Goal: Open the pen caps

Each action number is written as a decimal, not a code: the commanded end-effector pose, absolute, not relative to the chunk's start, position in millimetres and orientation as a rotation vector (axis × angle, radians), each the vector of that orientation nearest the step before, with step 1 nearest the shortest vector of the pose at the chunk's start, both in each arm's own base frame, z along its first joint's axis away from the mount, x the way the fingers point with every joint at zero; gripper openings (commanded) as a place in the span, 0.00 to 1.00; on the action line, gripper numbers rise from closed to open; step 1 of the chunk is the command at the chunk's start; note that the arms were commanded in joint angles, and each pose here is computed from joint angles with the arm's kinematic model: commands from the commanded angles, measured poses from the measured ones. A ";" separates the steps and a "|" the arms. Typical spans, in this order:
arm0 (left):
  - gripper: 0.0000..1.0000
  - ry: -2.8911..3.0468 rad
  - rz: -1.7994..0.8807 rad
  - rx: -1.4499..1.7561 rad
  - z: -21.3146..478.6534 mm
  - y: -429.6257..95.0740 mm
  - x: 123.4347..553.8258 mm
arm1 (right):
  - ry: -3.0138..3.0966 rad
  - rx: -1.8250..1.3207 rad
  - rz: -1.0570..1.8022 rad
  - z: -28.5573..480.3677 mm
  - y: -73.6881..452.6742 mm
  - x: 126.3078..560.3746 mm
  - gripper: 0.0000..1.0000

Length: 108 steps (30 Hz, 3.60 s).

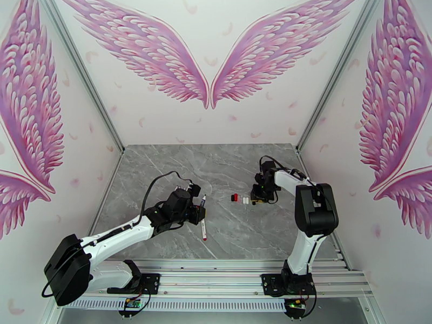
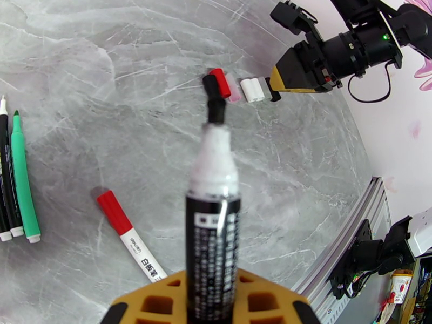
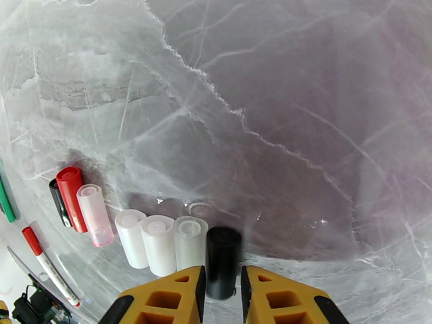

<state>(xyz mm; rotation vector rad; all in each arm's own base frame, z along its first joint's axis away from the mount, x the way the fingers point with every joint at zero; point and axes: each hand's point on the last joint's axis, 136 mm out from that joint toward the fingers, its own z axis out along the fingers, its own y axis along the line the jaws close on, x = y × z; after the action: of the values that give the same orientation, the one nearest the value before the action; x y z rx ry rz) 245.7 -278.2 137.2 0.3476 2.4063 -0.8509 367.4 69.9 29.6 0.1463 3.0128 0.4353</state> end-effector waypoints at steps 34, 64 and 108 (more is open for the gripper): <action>0.02 2.604 -0.317 0.248 110.9 -250.1 298.3 | 2.359 -0.086 0.776 144.2 195.1 271.2 0.52; 0.05 2.656 0.185 0.152 31.0 -222.4 353.7 | 2.169 -0.090 1.024 187.1 219.7 238.0 0.99; 0.42 2.761 -0.196 -0.003 67.8 -221.1 279.6 | 2.327 -0.267 0.972 168.5 227.9 224.7 0.96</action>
<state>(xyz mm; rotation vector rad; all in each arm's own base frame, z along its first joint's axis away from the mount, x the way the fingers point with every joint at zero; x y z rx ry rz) 306.8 -216.1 75.3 0.0633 2.6733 -0.0676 230.0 220.0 161.0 -0.1898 2.3182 0.9446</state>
